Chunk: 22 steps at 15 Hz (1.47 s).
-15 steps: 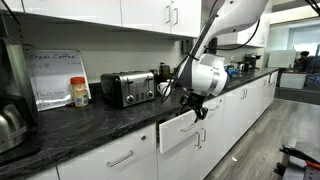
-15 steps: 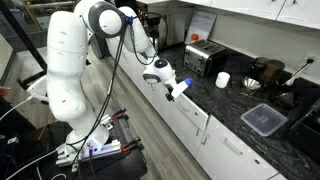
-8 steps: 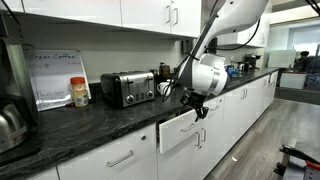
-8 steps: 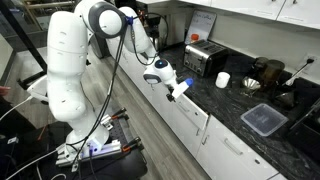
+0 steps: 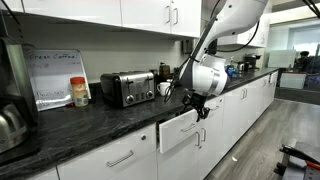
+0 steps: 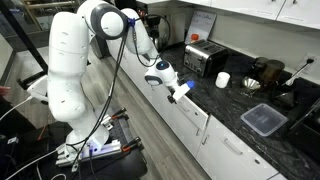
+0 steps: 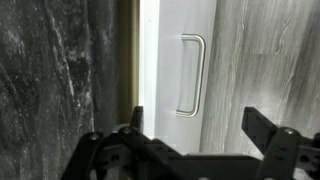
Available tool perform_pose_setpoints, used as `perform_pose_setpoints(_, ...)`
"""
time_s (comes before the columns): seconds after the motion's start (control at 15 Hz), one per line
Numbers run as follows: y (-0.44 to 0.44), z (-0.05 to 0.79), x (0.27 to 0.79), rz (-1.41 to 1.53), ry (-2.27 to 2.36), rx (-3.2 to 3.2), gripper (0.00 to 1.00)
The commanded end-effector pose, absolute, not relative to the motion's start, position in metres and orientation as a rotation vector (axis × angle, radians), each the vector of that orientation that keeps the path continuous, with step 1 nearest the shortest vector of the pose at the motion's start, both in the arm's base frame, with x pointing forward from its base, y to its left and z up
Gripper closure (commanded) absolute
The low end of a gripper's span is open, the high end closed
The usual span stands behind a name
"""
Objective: Open the drawer then remove the cup from the drawer
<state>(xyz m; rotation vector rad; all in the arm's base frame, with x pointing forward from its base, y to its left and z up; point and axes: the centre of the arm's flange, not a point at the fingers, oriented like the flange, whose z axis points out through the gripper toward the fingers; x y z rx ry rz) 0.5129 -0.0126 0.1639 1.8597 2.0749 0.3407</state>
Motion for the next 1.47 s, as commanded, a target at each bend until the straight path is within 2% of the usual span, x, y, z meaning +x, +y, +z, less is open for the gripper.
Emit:
perform_pose_setpoints(0.0, -0.012, 0.164, 0.513, 0.341, 2.075, 1.859, 0.00)
perform_pose_setpoints(1.4, -0.014, 0.137, 0.521, 0.336, 2.078, 1.839, 0.00)
